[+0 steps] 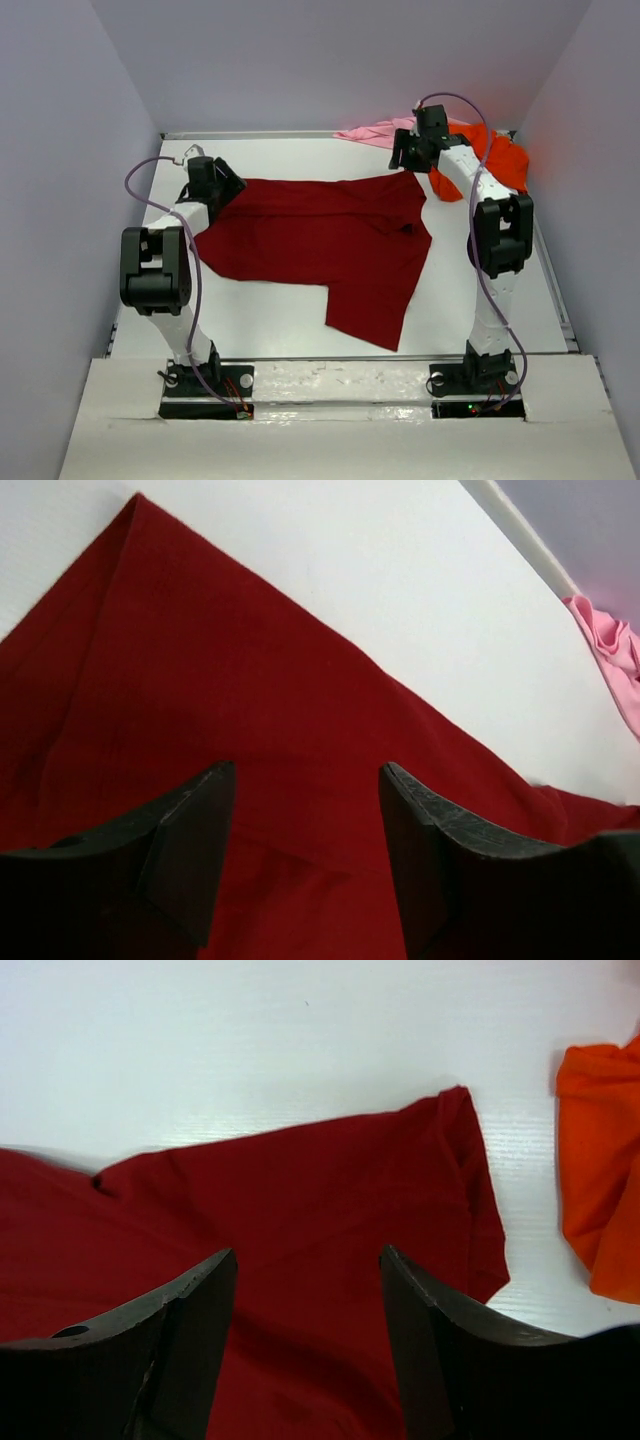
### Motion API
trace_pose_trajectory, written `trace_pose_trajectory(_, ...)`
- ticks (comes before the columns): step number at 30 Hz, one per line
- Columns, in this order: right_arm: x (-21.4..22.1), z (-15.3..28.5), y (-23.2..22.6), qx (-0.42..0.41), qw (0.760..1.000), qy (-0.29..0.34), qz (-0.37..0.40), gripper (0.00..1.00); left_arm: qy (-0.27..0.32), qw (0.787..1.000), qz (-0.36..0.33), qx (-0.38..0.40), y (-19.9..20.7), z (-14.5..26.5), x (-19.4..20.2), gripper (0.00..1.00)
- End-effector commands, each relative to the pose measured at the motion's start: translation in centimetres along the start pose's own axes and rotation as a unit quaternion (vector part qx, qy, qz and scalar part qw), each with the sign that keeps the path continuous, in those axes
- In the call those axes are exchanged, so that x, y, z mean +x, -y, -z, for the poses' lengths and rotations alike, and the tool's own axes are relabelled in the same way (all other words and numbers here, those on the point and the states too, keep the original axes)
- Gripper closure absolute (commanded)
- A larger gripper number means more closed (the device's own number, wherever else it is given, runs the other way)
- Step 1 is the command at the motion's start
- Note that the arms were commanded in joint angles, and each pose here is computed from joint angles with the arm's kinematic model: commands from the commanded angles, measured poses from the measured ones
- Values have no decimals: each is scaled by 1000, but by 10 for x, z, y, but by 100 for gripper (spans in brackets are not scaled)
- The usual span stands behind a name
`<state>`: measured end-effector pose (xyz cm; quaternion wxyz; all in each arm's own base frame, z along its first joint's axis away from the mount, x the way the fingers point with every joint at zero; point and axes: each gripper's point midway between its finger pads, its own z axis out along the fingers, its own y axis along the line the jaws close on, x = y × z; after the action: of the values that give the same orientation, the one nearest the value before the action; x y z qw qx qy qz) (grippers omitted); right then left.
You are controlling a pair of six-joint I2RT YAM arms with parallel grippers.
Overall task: Fold and stack the t-shirts
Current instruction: Smooth out the 1/3-folded T-shirt at the center of the board.
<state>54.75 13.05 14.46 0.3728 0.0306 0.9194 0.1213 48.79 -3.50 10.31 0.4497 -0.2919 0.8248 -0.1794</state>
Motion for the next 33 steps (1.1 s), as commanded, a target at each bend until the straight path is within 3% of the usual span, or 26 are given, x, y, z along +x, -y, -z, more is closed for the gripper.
trace_pose_trajectory(1,12,-16,9,-2,1000,-8,-4,36,69,997,-10,28,27,-5,-44,32)
trace_pose_trajectory(9,24,-37,22,24,999,-23,4,36,82,994,-38,-67,-15,-19,-63,32)
trace_pose_trajectory(14,33,-46,26,29,999,-34,3,36,8,987,-51,-150,-49,-35,-44,33)
trace_pose_trajectory(25,33,-44,28,33,999,-34,3,37,-37,976,-83,-198,-76,-20,-6,35)
trace_pose_trajectory(33,33,-45,27,32,999,-34,-1,37,-37,969,-97,-223,-90,-5,4,43)
